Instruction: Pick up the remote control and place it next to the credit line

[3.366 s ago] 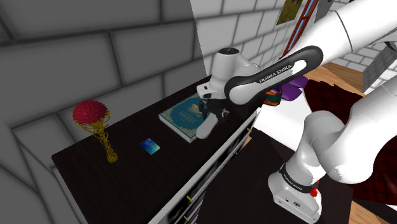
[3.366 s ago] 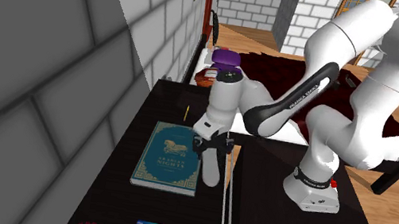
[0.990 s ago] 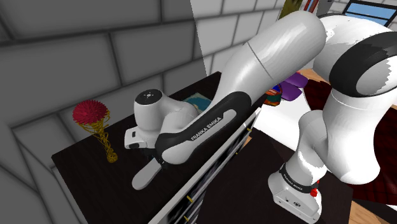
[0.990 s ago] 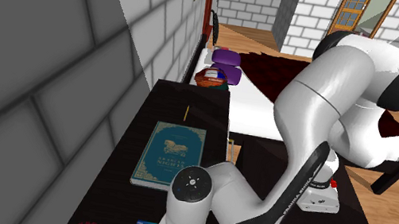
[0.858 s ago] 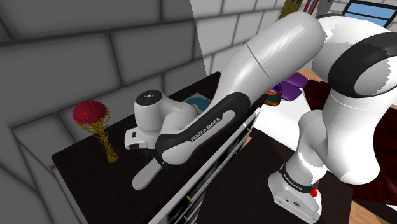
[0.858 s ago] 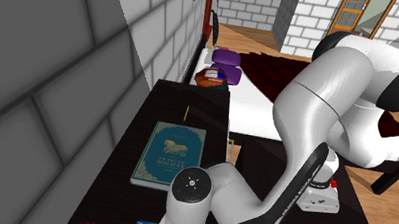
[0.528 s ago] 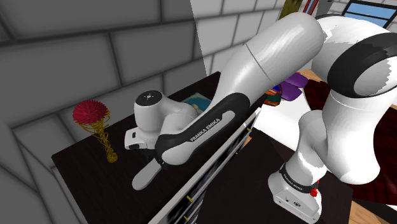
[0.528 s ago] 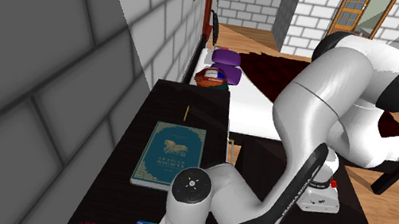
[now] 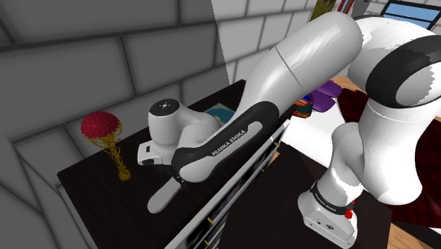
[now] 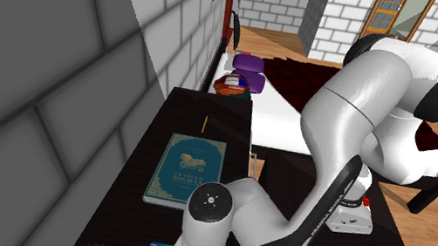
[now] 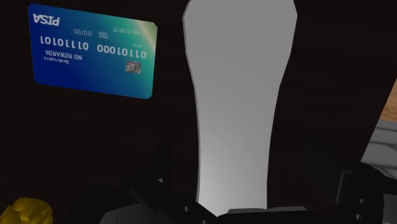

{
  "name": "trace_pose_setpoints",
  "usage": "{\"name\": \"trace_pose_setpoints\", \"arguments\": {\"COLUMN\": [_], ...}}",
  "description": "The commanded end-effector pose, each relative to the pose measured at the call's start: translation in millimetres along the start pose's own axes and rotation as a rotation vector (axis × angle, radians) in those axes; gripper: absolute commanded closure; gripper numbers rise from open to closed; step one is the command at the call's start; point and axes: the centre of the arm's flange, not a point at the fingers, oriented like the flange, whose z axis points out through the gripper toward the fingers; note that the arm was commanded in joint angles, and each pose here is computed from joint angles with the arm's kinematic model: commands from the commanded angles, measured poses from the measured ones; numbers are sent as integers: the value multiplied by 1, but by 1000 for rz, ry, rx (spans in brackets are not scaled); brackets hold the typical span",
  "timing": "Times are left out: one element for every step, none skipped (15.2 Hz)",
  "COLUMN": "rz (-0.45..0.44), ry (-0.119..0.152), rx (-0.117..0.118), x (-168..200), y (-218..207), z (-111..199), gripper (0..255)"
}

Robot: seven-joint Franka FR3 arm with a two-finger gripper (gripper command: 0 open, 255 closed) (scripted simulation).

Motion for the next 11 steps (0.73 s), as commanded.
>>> {"name": "trace_pose_setpoints", "arguments": {"rz": [0, 0, 0, 0, 0, 0, 0, 0, 0, 0, 0], "ry": [0, 0, 0, 0, 0, 0, 0, 0, 0, 0, 0], "rx": [0, 0, 0, 0, 0, 0, 0, 0, 0, 0, 0], "x": [-1, -1, -1, -1, -1, -1, -1, -1, -1, -1, -1], "y": [0, 0, 0, 0, 0, 0, 0, 0, 0, 0, 0], "z": [-21, -34, -44, -44, -44, -44, -44, -44, -44, -44, -44], "gripper": [0, 0, 0, 0, 0, 0, 0, 0, 0, 0, 0]}}
